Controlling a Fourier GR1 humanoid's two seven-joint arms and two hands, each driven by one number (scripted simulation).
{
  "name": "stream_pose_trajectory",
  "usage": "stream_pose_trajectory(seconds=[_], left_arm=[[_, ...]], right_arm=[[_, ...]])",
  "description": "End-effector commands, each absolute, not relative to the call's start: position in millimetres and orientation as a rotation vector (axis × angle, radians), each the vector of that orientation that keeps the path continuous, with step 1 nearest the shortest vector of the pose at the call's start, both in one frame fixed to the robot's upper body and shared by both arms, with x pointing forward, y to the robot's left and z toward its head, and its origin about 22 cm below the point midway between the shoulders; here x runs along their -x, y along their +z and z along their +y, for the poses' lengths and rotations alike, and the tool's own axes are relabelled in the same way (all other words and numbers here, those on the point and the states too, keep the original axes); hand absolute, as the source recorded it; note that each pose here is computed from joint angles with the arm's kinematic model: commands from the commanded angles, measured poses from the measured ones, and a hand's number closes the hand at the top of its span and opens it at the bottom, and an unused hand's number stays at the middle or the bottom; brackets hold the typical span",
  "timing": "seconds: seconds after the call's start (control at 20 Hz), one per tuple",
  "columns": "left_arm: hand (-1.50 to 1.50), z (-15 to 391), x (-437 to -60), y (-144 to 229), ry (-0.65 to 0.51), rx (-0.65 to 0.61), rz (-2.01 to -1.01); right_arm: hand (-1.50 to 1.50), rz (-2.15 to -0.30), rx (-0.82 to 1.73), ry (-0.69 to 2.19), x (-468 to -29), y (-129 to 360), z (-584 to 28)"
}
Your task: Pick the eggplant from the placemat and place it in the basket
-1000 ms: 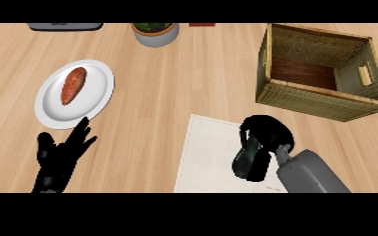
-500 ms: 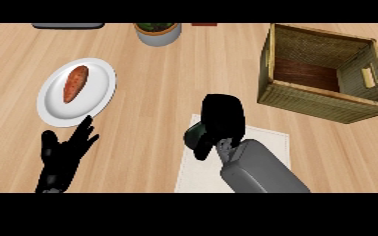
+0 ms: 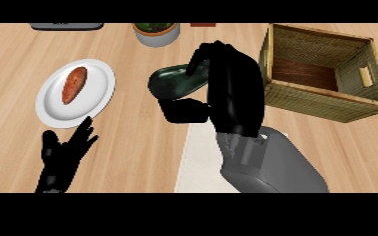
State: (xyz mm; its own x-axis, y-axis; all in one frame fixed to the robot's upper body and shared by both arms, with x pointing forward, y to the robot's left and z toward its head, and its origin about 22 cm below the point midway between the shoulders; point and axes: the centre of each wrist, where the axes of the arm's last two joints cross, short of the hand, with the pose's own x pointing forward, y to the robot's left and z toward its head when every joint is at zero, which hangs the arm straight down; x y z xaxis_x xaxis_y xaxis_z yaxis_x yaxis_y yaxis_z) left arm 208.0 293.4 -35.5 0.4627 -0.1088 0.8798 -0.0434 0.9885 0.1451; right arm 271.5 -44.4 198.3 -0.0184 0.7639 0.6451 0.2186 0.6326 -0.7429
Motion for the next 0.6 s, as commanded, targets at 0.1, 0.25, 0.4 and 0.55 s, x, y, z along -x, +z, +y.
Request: stream_pose_trajectory(seconds=[0.1, 0.25, 0.4, 0.55], left_arm=[[0.00, 301, -201, -57, -0.025, -0.155, -1.003], [0.00, 306, -193, -50, -0.036, -0.159, -1.006], [0.00, 313, -202, -48, -0.027, -0.173, -1.011], [0.00, 290, -190, -53, -0.013, -0.165, -0.999]], right_arm=[[1.50, -1.600, 0.865, 0.199, -261, 267, -49], [1.50, -1.566, 0.956, 0.148, -264, 308, -54], [1.50, -1.555, 0.996, 0.092, -271, 329, -64], [1.50, -1.533, 1.013, 0.014, -278, 353, -91]])
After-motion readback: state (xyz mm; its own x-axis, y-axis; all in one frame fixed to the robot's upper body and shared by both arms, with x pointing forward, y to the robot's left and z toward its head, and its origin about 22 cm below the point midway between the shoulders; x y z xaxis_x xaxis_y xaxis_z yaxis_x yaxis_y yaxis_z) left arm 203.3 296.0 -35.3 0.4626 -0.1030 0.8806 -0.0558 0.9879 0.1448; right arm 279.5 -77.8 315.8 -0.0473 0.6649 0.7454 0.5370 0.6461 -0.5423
